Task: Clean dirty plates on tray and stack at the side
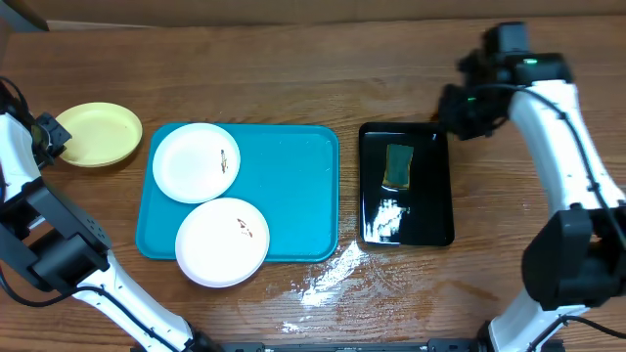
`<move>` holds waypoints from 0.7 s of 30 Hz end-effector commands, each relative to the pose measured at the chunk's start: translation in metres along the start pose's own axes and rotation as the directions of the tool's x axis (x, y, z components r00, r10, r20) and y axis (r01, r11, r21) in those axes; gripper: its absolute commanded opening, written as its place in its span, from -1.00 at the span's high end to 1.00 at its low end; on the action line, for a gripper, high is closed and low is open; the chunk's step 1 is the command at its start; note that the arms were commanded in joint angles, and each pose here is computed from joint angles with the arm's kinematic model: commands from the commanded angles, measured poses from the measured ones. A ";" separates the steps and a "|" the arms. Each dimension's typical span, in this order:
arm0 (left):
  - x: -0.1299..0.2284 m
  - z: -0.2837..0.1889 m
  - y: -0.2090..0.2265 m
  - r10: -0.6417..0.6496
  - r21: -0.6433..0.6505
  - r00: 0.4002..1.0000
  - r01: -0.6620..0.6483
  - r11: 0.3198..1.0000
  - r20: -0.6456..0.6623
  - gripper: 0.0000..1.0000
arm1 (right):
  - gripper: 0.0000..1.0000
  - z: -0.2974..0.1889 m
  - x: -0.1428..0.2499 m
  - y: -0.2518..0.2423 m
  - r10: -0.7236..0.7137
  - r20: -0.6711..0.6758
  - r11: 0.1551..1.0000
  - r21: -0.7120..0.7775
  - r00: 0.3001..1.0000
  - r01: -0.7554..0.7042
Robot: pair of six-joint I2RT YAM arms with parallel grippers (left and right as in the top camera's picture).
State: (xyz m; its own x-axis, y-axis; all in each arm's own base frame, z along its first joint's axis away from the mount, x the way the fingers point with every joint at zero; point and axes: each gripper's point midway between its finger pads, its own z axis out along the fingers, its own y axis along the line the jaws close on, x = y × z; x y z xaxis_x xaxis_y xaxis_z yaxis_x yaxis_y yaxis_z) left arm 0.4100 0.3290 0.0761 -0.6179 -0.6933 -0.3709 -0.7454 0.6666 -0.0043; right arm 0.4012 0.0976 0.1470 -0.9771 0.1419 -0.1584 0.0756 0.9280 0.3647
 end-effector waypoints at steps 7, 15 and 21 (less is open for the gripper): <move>0.026 -0.002 -0.024 0.021 0.159 0.992 -0.002 0.987 -0.122 -0.17 | 0.53 0.034 0.059 0.095 -0.246 -0.069 0.969 0.024 0.967 0.248; 0.071 -0.067 -0.102 0.168 0.594 0.951 0.019 0.804 -0.259 0.12 | 0.93 0.090 0.091 0.135 -0.234 0.005 0.972 0.039 0.972 0.233; 0.080 -0.144 -0.106 0.232 0.551 0.958 -0.102 0.828 -0.171 0.16 | 0.60 0.121 0.089 0.142 -0.235 0.083 0.972 0.048 0.968 0.232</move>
State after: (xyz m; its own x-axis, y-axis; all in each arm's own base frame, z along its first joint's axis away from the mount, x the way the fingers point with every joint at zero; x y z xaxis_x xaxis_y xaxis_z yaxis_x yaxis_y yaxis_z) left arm 0.4062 0.1840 0.1058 -0.7827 -0.6215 -0.0347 -0.5309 0.6956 -0.4840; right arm 0.3390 0.2906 0.0845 -0.9470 -0.1137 -0.3003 -0.2097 0.9273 0.3101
